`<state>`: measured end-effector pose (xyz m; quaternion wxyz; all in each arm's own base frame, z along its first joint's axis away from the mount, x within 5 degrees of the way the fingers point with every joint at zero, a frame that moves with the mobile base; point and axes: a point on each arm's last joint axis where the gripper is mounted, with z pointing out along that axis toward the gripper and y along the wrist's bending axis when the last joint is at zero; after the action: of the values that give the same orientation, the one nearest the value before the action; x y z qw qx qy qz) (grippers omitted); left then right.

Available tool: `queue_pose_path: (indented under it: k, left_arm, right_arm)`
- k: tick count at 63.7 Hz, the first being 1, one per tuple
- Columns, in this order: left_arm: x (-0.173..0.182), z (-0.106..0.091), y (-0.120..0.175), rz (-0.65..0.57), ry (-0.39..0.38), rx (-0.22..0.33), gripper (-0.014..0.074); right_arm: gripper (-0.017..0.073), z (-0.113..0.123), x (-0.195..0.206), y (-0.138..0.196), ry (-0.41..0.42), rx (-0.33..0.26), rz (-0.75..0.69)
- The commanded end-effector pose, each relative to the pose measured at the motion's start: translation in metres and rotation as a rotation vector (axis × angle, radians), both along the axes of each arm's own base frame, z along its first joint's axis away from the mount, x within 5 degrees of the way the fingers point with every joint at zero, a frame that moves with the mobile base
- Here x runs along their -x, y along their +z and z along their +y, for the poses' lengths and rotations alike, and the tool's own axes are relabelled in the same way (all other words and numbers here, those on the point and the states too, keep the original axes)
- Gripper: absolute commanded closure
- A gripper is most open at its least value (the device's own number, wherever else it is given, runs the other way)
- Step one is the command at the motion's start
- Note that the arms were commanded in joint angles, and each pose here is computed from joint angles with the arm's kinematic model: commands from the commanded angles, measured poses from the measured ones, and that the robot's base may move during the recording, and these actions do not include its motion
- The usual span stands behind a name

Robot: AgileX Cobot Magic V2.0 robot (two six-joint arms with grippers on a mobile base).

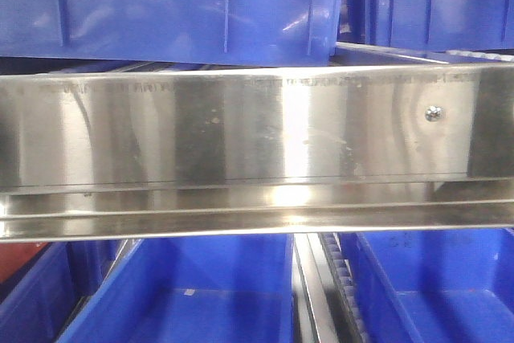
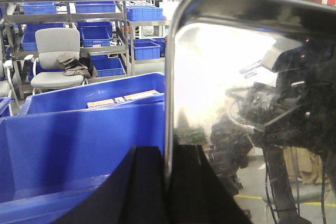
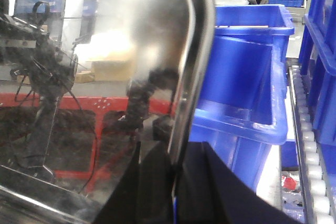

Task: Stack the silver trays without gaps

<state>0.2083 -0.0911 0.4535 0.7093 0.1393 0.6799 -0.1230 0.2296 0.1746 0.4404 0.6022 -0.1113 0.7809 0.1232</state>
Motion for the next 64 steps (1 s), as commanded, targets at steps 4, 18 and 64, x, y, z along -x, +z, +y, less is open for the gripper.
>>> queue_pose_path:
  k: [4,18,64]
  left_arm:
    - [0.005,-0.0089,0.0108,-0.102,-0.071,0.022,0.0603]
    - [0.0041,-0.0078,0.0082,-0.077,-0.056,0.008,0.0603]
    - [0.003,-0.0061,0.0043,-0.036,-0.035,-0.007,0.0603]
  right_arm:
    - [0.0617,0.0344,0.0147,0.026,0.363,-0.141,-0.272]
    - [0.0617,0.0355,0.0158,0.0274,0.381,-0.15,-0.285]
    - [0.0617,0.0369,0.0173,0.0292,0.403,-0.162,-0.301]
